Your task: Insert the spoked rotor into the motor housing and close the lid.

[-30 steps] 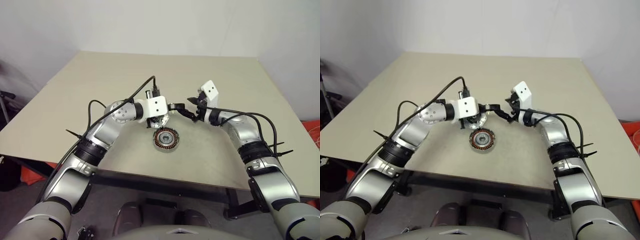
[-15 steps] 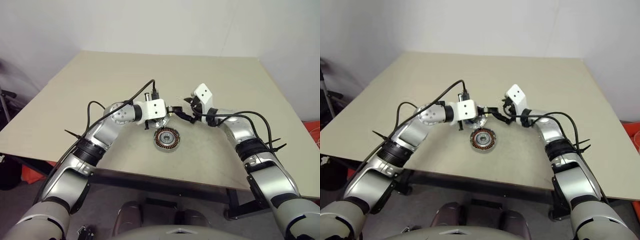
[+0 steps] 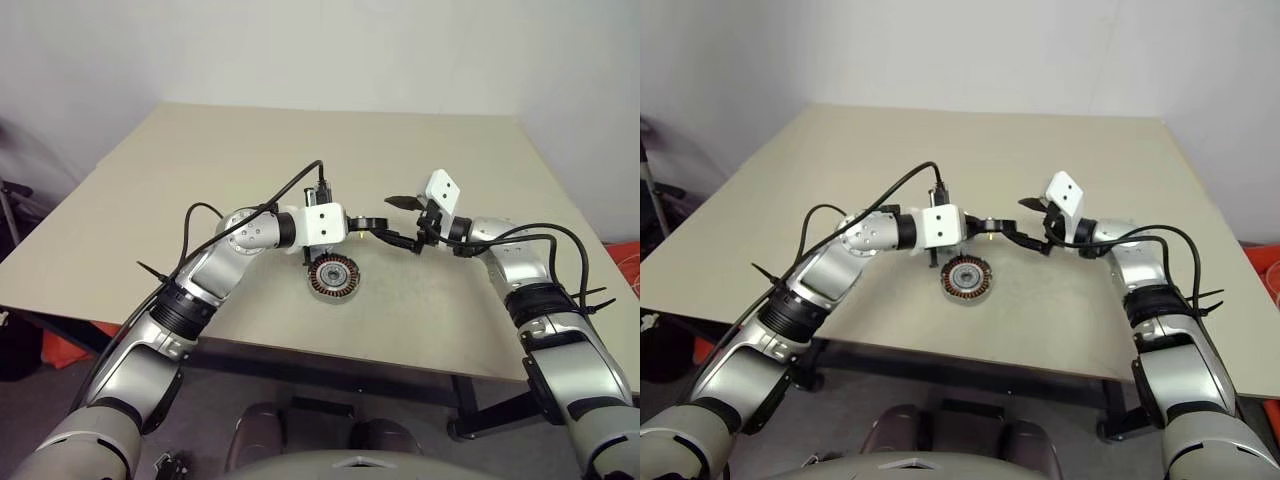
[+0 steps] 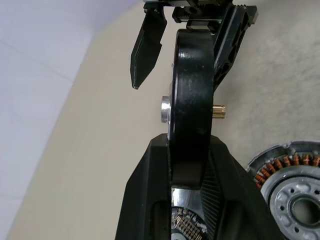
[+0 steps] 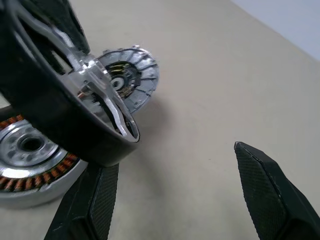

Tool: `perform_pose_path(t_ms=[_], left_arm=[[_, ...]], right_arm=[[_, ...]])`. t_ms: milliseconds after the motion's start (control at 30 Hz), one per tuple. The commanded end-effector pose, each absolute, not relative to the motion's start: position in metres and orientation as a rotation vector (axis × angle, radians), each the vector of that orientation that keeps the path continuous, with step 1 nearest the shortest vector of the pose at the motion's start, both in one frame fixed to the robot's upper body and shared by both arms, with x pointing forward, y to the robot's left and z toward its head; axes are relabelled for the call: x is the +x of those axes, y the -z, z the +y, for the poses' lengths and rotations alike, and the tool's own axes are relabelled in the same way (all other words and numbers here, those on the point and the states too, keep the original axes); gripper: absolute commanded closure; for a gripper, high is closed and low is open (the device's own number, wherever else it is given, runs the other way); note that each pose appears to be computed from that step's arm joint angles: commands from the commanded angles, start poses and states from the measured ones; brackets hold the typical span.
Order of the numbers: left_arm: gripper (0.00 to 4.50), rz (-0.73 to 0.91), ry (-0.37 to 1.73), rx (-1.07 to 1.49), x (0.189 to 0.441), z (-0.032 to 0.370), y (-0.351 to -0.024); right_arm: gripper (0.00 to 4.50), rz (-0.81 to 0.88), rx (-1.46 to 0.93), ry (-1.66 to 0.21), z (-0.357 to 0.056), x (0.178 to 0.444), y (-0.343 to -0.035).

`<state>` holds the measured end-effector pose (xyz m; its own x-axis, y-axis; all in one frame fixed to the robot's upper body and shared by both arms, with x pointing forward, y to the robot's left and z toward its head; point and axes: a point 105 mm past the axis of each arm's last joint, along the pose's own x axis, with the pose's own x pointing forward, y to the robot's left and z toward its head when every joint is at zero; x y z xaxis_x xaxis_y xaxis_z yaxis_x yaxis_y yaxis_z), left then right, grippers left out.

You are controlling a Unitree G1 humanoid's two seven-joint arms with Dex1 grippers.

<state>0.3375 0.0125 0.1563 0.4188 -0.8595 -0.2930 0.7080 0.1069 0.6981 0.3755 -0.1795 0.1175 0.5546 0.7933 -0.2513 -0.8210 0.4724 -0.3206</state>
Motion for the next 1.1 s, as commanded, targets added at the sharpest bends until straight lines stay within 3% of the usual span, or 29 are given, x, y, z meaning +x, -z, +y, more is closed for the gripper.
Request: perform_pose_path(t_ms=[33, 167, 533, 1100], left_arm=[[4.11, -0.236, 1.187, 0.918, 0.333, 0.022, -0.165], [4.11, -0.232, 1.189, 0.918, 0.332, 0.024, -0.164], [4.11, -0.234, 1.219, 0.939, 0.334, 0.021, -0.161], [4.11, -0.089, 1.276, 0.801, 0.328, 0.042, -0.163]], right_arm=[[0.51, 0.091, -0.440, -0.823, -0.242, 0.374, -0.139], [0.51, 0.110, -0.488, -0.848, -0.248, 0.368, -0.136], [0.51, 0.195, -0.516, -0.747, -0.248, 0.381, -0.110], [0.51, 0.185, -0.453, -0.709, -0.232, 0.389, -0.096]])
